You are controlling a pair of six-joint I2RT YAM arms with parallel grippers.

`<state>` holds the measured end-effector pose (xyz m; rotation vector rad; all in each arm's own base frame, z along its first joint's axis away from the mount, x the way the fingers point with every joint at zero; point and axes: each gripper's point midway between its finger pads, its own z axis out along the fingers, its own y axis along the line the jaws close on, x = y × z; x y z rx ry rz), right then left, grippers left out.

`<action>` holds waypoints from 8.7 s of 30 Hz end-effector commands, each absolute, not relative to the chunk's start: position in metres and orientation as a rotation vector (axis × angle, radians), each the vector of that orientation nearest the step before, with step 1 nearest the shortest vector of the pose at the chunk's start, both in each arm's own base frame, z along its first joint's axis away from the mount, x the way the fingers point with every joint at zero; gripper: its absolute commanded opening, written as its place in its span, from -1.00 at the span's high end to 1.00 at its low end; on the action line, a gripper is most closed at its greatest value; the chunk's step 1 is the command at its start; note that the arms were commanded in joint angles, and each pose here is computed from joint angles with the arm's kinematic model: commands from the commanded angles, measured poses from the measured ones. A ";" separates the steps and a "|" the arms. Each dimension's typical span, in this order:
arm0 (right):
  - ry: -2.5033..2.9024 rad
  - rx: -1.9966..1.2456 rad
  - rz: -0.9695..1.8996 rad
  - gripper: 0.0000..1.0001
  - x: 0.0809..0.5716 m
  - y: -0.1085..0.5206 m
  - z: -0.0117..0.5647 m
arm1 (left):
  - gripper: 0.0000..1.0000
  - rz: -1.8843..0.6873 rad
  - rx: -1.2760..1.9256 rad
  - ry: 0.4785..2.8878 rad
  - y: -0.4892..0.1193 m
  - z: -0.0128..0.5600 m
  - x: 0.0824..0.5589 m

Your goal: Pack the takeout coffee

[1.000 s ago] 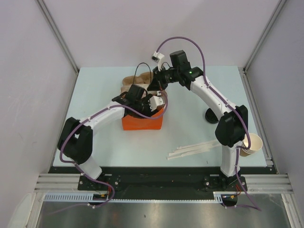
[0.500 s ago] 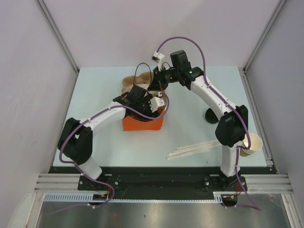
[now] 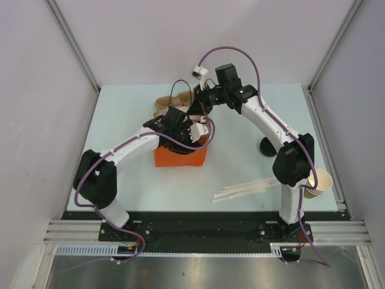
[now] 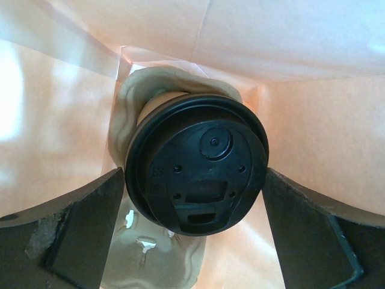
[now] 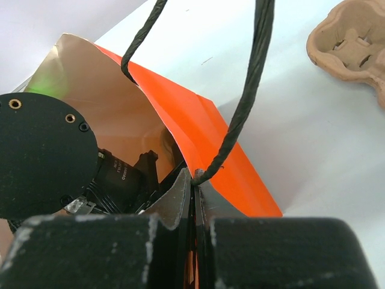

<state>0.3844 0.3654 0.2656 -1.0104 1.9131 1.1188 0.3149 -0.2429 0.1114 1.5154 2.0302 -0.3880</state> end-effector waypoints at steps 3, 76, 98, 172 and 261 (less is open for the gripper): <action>1.966 -1.004 1.026 1.00 0.388 0.360 0.254 | -0.99 -0.334 1.465 1.856 -0.254 0.171 0.330; 1.809 -1.086 0.951 0.71 0.380 0.368 0.287 | -0.89 -0.440 0.888 1.845 -0.193 0.346 0.346; 1.672 -1.024 0.940 -0.41 0.388 0.363 0.358 | -0.99 -0.481 0.494 1.822 -0.143 0.400 0.385; 1.723 -2.149 0.525 0.50 0.136 0.241 0.042 | -0.99 -0.604 0.151 2.005 -0.065 0.292 0.353; 1.080 -0.755 0.827 1.00 0.345 0.315 0.593 | -0.99 -0.629 0.209 1.920 -0.061 0.314 0.365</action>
